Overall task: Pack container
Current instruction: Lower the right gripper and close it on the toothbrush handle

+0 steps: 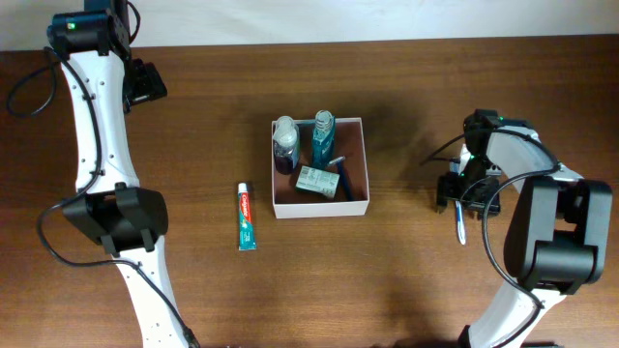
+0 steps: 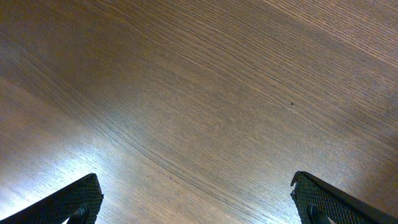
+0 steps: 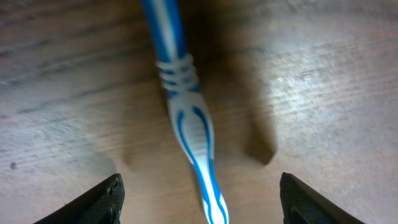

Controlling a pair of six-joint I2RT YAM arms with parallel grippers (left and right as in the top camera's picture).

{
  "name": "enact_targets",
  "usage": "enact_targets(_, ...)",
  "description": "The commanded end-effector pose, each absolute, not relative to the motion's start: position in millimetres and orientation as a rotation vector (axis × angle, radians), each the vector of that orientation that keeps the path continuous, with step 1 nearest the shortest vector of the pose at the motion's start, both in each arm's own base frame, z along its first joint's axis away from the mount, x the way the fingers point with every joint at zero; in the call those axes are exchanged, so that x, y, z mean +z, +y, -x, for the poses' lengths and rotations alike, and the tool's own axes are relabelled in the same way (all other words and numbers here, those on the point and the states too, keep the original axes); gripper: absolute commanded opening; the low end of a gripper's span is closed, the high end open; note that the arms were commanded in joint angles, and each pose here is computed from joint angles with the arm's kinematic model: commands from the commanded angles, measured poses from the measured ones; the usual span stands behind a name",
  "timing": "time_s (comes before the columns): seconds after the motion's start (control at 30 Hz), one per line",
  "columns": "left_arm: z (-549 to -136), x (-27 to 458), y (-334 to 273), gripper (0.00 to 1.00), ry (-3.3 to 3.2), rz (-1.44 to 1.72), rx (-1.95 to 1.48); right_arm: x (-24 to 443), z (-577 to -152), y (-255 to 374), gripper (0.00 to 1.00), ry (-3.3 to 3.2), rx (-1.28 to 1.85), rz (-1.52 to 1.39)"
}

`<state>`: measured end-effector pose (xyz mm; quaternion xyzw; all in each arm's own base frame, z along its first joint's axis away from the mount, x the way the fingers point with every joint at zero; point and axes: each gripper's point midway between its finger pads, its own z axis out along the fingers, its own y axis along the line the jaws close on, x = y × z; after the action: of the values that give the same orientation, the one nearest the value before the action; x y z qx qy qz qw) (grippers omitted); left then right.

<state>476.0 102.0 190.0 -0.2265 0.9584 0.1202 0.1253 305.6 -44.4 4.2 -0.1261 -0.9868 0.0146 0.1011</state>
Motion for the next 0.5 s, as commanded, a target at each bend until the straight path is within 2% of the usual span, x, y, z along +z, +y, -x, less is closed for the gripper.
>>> enact_targets(0.0,-474.7,191.7,103.5,0.99,2.784,0.680,0.358,3.9,-309.5,-37.8,0.75,-2.938,0.057,0.353)
enact_targets(0.37,-474.7,191.7,103.5,0.99,2.784,0.680,0.358,-1.2,-311.4,-33.4,0.76,-2.957,0.064,0.316)
enact_targets(0.47,-474.6,191.7,103.5,0.99,2.784,0.680,0.358,-6.4,-307.5,-32.8,0.79,-2.958,0.055,0.243)
